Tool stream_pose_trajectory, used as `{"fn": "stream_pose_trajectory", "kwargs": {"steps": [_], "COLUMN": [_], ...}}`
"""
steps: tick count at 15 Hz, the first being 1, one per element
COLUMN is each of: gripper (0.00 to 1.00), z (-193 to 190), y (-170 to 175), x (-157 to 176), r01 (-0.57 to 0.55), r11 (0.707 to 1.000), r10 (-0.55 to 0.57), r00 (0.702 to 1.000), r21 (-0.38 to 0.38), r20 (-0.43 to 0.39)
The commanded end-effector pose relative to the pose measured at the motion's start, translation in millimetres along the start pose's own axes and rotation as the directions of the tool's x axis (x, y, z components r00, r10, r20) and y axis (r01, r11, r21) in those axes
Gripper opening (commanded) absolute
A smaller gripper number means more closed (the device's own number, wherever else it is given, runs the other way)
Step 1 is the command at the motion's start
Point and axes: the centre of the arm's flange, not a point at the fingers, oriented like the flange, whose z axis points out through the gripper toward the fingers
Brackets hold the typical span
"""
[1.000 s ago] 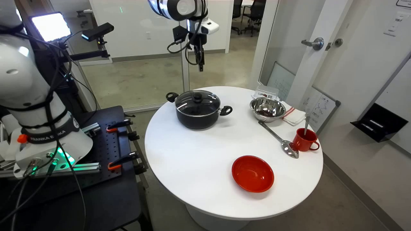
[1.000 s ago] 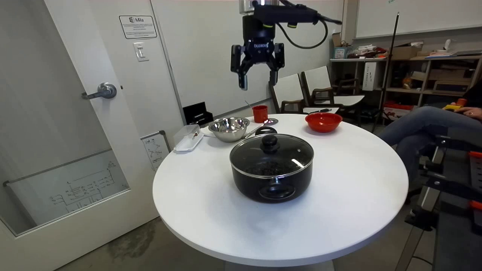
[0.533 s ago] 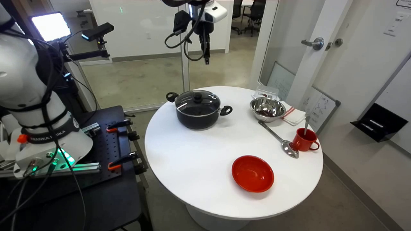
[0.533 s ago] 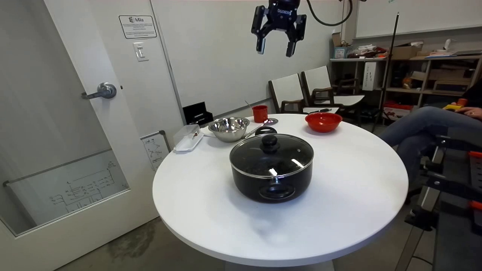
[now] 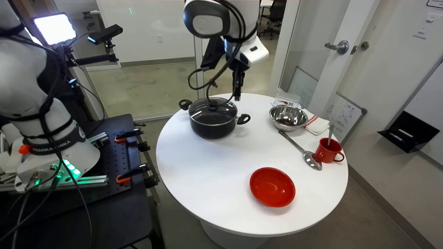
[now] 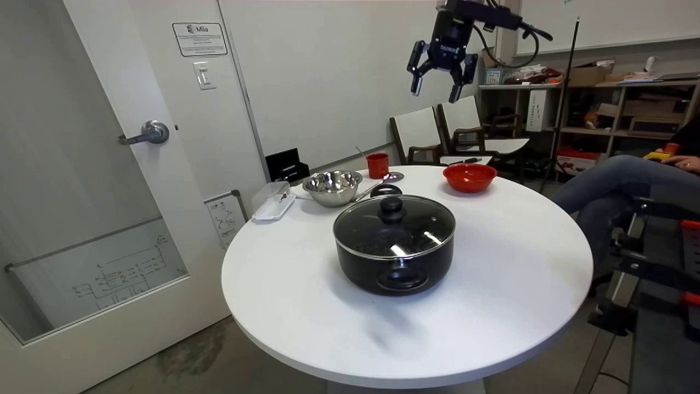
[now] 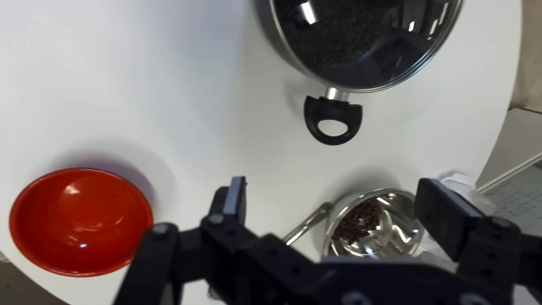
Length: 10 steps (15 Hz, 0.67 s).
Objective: Pick up the lid from the pot and put it on the table, then pick up the red bowl and pour it's contents in the pot and pick up the lid and put it back on the pot
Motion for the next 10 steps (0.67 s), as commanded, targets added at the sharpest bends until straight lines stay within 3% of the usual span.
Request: {"fn": "stream_pose_trajectory", "kwargs": {"steps": [1,4,5,10], "gripper": [1.00,1.00,1.00,1.00], "z": [38,64,54,67], "y": [10,14,24,22], "x": [28,33,19,26], "r01": [-0.047,-0.055,-0.041,-0.047], "r11": [0.993,0.978,0.987,0.982], "r10": [0.044,0.055,0.040,0.047], "r00": [0.999,0.998,0.999,0.999], "r21": [-0.112,-0.200,-0.158,-0.181], "r20": [-0.029,-0.006,-0.009,-0.007]}}
